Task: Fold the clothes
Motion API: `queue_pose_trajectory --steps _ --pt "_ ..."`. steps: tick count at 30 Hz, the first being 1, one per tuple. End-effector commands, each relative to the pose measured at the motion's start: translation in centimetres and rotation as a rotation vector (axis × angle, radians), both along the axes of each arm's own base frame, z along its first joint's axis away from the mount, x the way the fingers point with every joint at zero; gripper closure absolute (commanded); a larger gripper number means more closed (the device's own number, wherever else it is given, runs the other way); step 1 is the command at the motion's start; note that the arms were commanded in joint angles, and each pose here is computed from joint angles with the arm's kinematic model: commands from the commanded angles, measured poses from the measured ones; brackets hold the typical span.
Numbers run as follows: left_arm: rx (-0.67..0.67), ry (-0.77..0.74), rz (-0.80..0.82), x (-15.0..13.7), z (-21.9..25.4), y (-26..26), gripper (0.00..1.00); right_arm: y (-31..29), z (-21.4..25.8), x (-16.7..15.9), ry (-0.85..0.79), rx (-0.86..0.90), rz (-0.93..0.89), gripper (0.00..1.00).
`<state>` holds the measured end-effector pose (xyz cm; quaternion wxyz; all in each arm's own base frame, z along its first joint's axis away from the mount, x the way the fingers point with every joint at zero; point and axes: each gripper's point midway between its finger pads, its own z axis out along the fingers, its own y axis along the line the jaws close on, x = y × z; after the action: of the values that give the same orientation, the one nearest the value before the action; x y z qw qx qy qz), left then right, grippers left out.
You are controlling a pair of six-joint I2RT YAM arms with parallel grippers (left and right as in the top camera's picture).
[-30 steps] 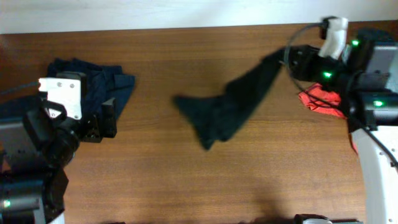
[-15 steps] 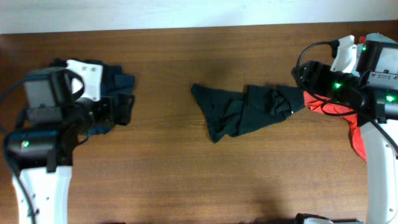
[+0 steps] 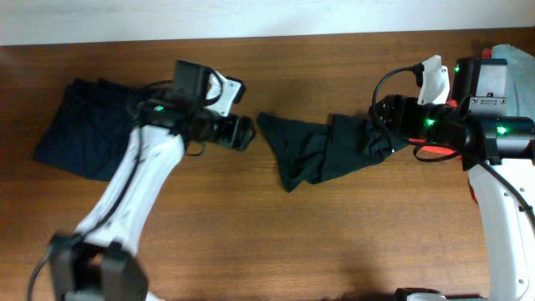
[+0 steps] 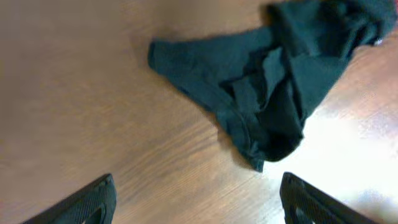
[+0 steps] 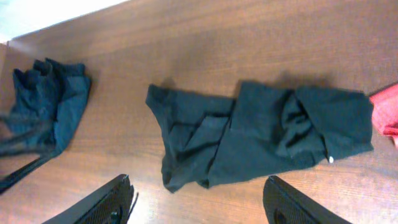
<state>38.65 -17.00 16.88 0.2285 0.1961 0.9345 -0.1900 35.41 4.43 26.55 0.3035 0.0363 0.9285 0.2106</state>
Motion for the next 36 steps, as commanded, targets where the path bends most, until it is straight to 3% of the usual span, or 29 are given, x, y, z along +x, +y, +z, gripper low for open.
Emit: queue_pose_trajectory --steps 1,10,22,26,32,36 --pt "-0.086 0.121 0.110 1.9 -4.1 -2.1 0.16 -0.2 -0.3 -0.2 0.021 -0.020 0.001 0.28" --pt "-0.231 0.207 0.122 4.7 -10.7 -7.0 0.16 -0.1 -0.9 -0.9 0.056 -0.018 0.002 0.28" --pt "-0.234 0.193 0.126 5.5 -13.3 -8.9 0.47 -0.8 -1.7 -1.6 0.102 -0.050 -0.022 0.28" --pt "-0.199 0.214 0.146 5.1 -13.9 -8.3 0.45 -0.8 -1.8 -1.8 0.113 -0.051 -0.023 0.28" --pt "-0.064 0.219 0.227 4.9 -15.4 -5.8 0.27 -0.9 -2.0 -2.0 0.120 -0.061 -0.020 0.28" --pt "-0.085 0.189 0.220 5.5 -15.0 -6.2 0.26 -0.9 -1.9 -1.9 0.117 -0.061 -0.021 0.28"
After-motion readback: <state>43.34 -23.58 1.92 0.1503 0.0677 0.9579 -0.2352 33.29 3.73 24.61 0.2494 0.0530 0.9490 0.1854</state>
